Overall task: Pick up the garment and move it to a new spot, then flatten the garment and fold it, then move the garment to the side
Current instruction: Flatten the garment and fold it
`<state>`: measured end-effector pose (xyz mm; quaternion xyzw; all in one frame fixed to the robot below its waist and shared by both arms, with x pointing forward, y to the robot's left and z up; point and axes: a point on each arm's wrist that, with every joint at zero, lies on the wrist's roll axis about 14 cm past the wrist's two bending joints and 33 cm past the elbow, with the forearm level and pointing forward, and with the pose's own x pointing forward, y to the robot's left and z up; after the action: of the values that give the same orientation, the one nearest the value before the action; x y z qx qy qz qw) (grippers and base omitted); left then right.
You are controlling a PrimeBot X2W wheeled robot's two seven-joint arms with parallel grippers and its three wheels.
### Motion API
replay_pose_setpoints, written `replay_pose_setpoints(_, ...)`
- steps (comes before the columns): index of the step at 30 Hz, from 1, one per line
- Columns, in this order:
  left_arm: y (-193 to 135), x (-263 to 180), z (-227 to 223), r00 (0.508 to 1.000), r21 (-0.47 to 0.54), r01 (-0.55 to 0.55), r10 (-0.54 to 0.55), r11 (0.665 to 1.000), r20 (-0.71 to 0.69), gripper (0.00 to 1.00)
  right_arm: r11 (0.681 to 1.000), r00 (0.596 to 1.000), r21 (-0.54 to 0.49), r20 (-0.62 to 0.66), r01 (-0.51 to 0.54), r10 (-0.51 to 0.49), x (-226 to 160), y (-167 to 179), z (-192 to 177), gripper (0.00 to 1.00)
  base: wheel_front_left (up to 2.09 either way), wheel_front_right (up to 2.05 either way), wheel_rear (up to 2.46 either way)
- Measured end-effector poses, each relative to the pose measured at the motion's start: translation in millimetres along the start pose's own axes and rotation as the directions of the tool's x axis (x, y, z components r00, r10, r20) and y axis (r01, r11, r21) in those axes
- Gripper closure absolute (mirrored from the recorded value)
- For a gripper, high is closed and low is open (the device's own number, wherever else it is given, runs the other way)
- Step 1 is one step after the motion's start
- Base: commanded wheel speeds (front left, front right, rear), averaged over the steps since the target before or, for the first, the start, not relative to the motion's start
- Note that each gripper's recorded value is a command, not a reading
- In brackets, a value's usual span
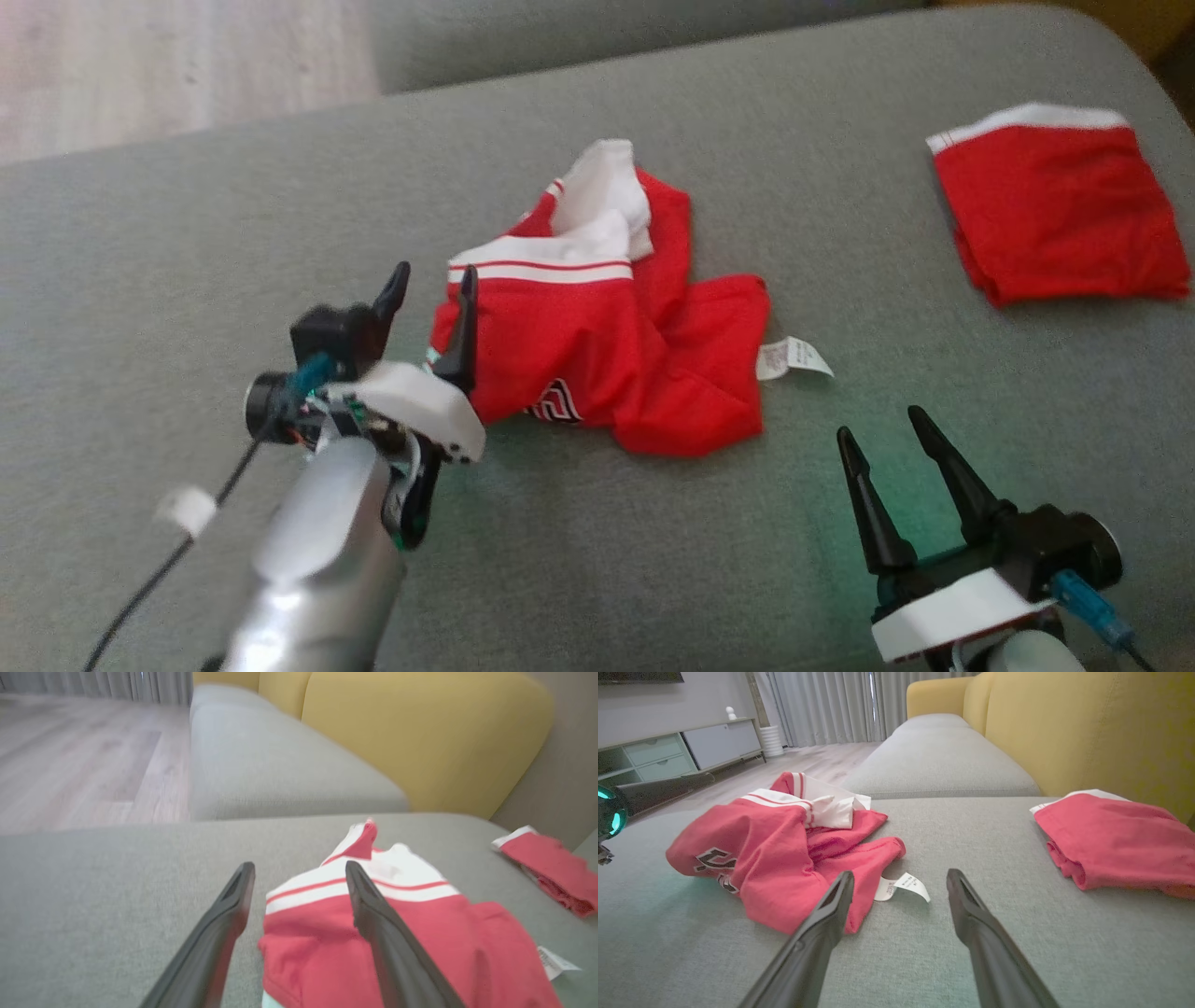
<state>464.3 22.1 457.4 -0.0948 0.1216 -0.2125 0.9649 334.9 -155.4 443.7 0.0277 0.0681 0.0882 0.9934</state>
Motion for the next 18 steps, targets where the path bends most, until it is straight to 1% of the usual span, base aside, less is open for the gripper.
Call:
replay_pose_setpoints(3, 8.6, 17.4, -27.5, 0.991, 0.011, -0.028, 0.029, 1.0, -0.133, 0.0, 1.0, 0.999, 0.0, -0.026, 0.019, -0.019, -0.7, -6.2, -7.1, 0.0, 0.0, 0.0, 0.0)
replay_pose_setpoints(5, 13.3, 22.9, -48.6, 0.974, 0.017, -0.037, 0.04, 0.999, -0.223, 0.0, 1.0, 0.999, 0.002, -0.043, 0.03, -0.03, -2.1, -9.0, -11.9, 0.0, 0.0, 0.0, 0.0)
replay_pose_setpoints(9, 13.5, 26.3, -79.4, 0.947, 0.023, -0.021, 0.027, 1.0, -0.321, 0.0, 0.999, 0.996, 0.004, -0.074, 0.054, -0.053, -3.9, -15.6, -20.4, 0.0, 0.0, 0.0, 0.0)
replay_pose_setpoints(15, 9.4, 33.7, -81.9, 0.945, 0.034, 0.0, 0.011, 0.999, -0.328, 0.0, 0.998, 0.996, -0.002, -0.065, 0.059, -0.059, 1.1, -19.2, -17.3, 0.0, 0.0, 0.0, 0.0)
replay_pose_setpoints(16, 7.6, 34.0, -81.2, 0.947, 0.04, 0.008, 0.005, 0.999, -0.32, 0.03, 0.998, 0.996, -0.002, -0.06, 0.058, -0.058, 2.2, -19.0, -16.0, 0.0, 0.0, 0.0, 0.0)
replay_pose_setpoints(17, 6.3, 34.0, -80.0, 0.951, 0.041, 0.012, 0.002, 0.999, -0.309, 0.63, 0.998, 0.997, -0.003, -0.056, 0.056, -0.056, 3.1, -18.7, -14.7, 0.0, 0.0, 0.0, 0.0)
replay_pose_setpoints(18, 4.1, 33.8, -78.8, 0.954, 0.044, 0.019, -0.005, 0.999, -0.3, 1.0, 0.998, 0.997, -0.004, -0.05, 0.055, -0.055, 4.0, -18.6, -12.7, 0.0, 0.0, 0.0, 0.0)
